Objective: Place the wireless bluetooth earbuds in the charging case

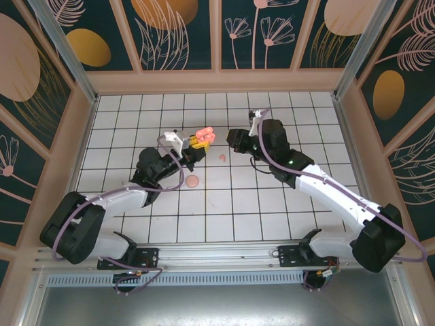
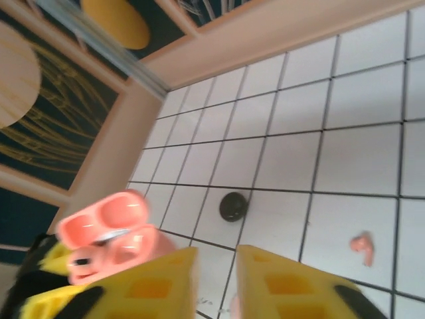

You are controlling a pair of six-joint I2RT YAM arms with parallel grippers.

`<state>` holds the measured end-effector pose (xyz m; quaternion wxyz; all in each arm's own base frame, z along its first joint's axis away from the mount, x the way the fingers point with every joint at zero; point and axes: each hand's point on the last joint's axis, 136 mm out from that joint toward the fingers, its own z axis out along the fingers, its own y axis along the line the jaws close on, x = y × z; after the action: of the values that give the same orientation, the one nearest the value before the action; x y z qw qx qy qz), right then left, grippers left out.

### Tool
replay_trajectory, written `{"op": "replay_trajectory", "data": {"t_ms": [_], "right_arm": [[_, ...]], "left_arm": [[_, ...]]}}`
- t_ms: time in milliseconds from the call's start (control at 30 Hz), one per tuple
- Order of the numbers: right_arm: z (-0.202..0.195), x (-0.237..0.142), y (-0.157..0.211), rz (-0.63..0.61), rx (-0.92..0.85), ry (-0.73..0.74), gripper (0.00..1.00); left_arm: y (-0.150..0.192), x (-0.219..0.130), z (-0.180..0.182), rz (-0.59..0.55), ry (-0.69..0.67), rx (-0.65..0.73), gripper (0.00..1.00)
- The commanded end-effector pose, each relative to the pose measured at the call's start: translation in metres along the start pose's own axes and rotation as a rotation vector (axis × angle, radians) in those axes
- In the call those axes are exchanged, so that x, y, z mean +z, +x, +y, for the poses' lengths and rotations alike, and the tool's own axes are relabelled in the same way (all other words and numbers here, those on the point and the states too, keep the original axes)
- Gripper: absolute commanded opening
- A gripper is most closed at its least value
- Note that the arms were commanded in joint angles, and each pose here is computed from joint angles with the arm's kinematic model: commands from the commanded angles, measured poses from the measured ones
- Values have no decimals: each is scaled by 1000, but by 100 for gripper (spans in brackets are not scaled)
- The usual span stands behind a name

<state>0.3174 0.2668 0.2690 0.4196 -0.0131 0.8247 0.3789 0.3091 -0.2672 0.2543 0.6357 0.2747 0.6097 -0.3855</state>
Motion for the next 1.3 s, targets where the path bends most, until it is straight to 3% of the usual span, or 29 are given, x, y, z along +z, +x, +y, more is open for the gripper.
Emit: {"op": "replay_trajectory", "data": {"t_ms": [0, 133, 233, 500, 833, 1267], "right_arm": [[-36, 2, 22, 68, 9, 94, 36], [-73, 20, 55, 178, -42, 187, 61], [-94, 36, 77, 279, -146, 240, 69], [-126, 83, 103, 478, -372, 321, 70], [-133, 131, 108, 569, -461, 356, 66], [-149, 155, 128, 667, -554, 433, 62]], "left_arm": [[-12, -9, 4, -50, -61, 59, 0], [-15, -18, 11, -63, -122, 76, 0], [-18, -24, 15, -75, -158, 89, 0], [-23, -39, 24, -108, -204, 81, 0], [-31, -55, 35, -150, -235, 55, 0], [-36, -59, 40, -165, -241, 52, 0]]}}
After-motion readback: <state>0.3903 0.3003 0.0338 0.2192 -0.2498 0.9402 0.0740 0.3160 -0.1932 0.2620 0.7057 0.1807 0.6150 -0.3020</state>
